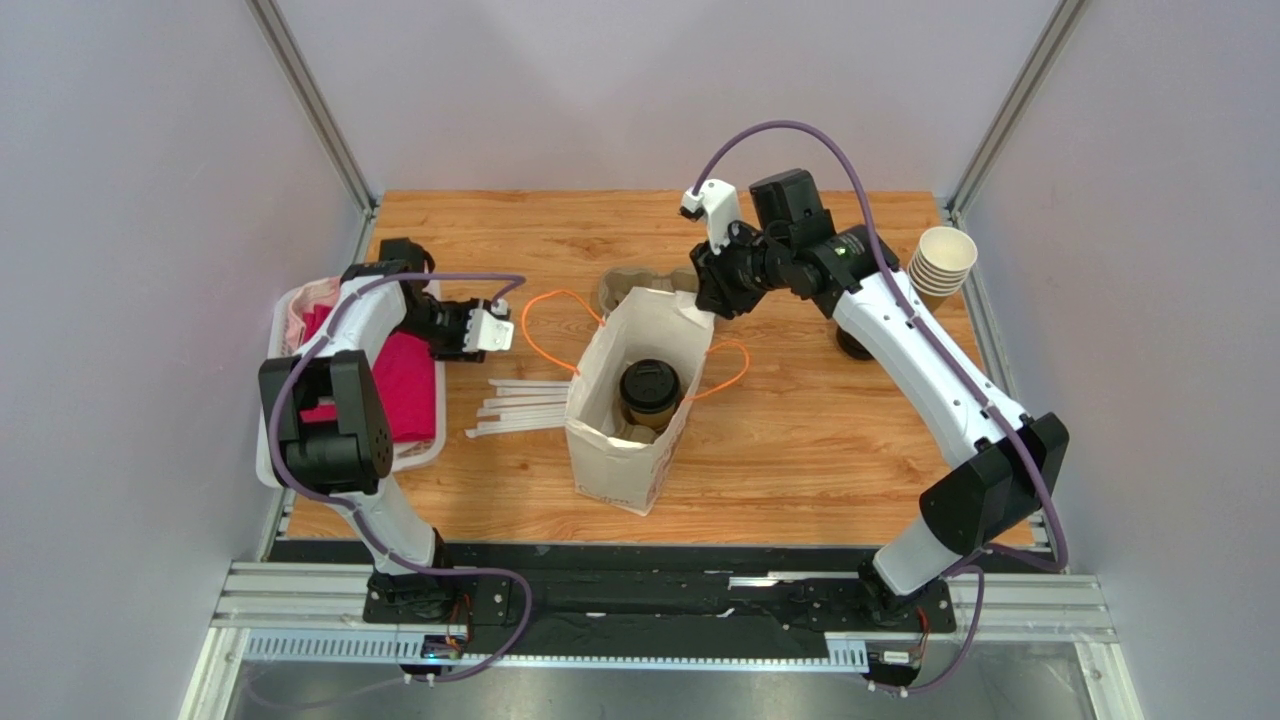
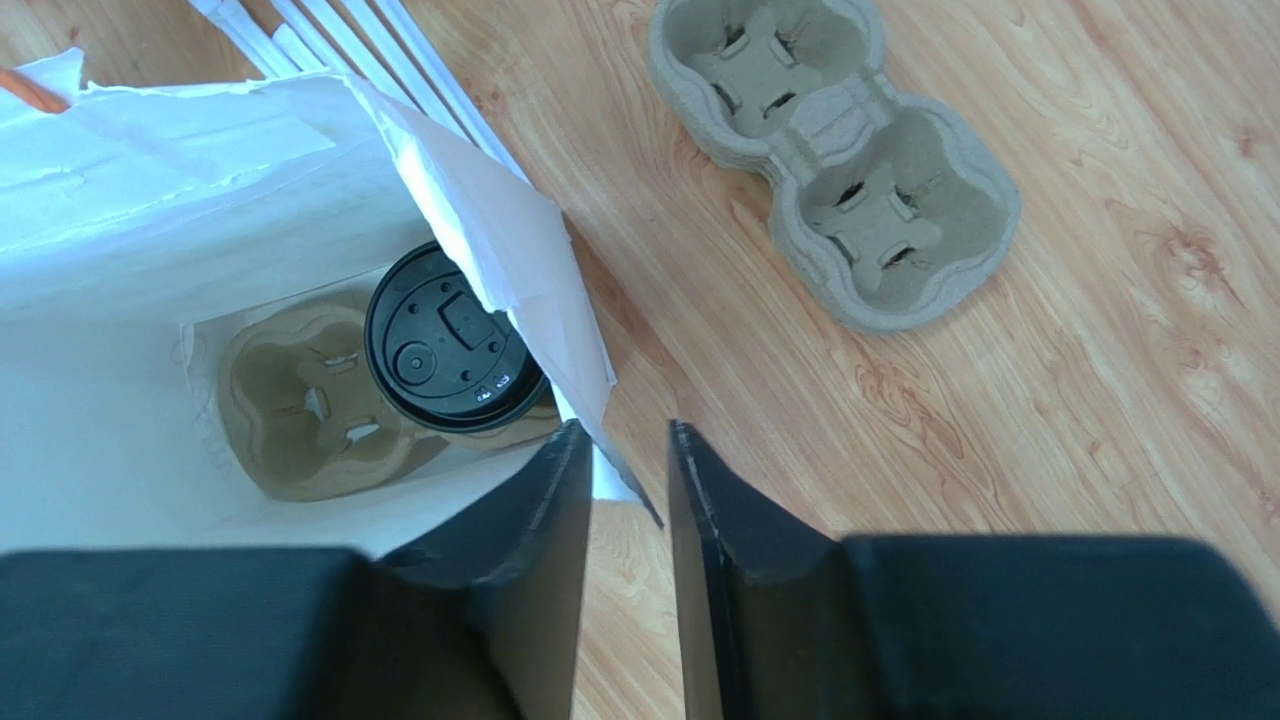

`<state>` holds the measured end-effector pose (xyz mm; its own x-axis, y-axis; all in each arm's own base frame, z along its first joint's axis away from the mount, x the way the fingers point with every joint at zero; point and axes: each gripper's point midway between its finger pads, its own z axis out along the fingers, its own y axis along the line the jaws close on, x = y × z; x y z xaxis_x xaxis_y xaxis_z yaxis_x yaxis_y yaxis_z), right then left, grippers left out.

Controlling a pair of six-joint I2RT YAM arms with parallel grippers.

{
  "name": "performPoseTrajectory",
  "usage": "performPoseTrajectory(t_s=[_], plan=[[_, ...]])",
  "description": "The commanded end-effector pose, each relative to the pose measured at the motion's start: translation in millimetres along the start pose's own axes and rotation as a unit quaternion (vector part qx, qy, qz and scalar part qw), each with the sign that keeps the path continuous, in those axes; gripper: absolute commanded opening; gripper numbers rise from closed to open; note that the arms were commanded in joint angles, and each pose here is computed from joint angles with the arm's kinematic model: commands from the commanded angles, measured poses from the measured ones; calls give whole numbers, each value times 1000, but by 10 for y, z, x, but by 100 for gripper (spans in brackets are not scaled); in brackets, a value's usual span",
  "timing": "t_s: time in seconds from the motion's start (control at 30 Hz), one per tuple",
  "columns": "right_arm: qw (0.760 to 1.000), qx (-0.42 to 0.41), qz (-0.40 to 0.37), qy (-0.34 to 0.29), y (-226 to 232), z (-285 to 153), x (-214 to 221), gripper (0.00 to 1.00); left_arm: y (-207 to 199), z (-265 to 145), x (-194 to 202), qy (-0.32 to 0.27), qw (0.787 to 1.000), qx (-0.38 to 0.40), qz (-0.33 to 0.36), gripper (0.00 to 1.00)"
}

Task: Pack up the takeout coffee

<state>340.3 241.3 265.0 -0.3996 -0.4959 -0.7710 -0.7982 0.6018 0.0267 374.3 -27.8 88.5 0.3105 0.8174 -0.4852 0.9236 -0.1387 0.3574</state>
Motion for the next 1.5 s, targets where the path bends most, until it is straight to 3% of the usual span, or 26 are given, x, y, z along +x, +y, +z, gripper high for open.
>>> performPoseTrajectory(t_s=[0.0,0.17,0.43,0.73,1.47], plan=[[999,-8,-21,-23,57,-171,-143,21,187,-172,-144,-15,999,-41,17,53],[1000,-1,-26,-13,52,-232,-74,0,196,-170,-129,-14,999,-41,18,54],[999,15,-41,-14,56,-408,-18,0,97,-116,-179,-23,999,-25,19,54],[999,35,-30,2,-10,-535,172,0,42,-14,-270,-32,999,-8,-4,42],[993,120,-3,19,-183,-1090,655,0,-248,250,-700,-55,997,32,-51,42]])
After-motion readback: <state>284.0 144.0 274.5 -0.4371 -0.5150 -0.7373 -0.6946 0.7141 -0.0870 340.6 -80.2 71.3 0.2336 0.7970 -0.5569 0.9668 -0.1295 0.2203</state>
